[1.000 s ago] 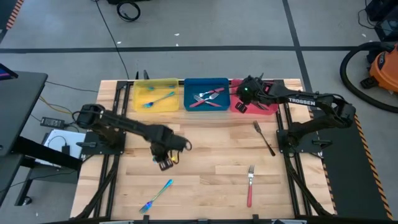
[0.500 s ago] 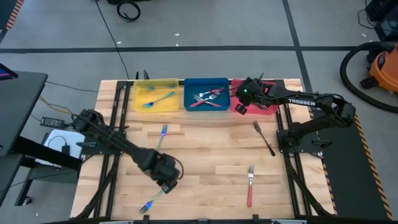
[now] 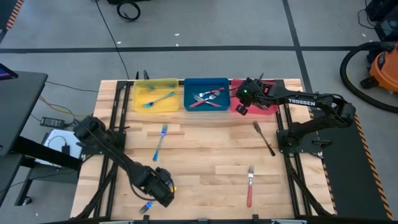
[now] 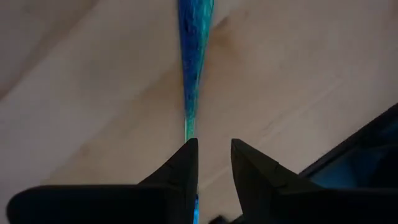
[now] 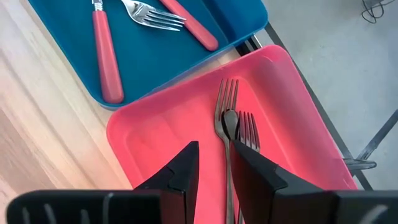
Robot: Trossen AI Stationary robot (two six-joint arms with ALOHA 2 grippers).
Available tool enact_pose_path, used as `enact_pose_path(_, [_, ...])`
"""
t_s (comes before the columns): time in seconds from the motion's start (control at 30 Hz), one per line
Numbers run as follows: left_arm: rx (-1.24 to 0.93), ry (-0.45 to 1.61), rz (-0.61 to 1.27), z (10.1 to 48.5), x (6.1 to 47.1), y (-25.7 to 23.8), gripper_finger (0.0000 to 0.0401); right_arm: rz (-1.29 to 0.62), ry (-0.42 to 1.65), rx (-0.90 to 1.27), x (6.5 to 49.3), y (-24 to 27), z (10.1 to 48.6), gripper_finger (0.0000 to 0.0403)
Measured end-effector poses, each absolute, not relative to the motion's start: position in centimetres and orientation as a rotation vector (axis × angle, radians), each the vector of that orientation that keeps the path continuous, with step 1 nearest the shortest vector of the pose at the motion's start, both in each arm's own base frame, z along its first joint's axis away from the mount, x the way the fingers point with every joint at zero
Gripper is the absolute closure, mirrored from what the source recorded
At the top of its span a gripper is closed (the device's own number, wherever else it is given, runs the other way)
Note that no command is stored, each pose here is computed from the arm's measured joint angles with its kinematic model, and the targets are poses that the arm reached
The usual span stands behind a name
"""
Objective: Sort silverware by color (type)
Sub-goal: Put the blue fork into the yellow bin
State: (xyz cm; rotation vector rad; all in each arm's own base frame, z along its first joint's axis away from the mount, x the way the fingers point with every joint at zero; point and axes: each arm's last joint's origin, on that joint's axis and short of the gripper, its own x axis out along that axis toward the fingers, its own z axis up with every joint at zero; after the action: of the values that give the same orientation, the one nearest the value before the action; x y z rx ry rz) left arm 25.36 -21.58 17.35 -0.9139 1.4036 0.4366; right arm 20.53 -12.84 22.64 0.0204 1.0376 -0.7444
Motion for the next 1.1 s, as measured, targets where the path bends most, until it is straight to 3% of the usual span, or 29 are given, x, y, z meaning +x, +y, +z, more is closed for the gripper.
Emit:
enact_pose_path(0.67, [-0.877, 1.521, 0.521, 13.3, 25.6, -22.6, 0.0307, -0.703, 1.045, 0.043, 20.5, -12.7, 22.5, 0.0304])
enact_pose_path(0.93, [-0.862, 1.528, 0.538, 13.1, 25.5, -22.5, 0.0388, -0.699, 1.045, 0.045, 20.5, -12.7, 22.5, 0.0304])
enact_pose_path(1.1, [-0.838, 1.531, 0.513, 13.1, 25.5, -22.5, 0.0392, -0.699, 1.045, 0.045, 20.5, -12.7, 22.5, 0.0304])
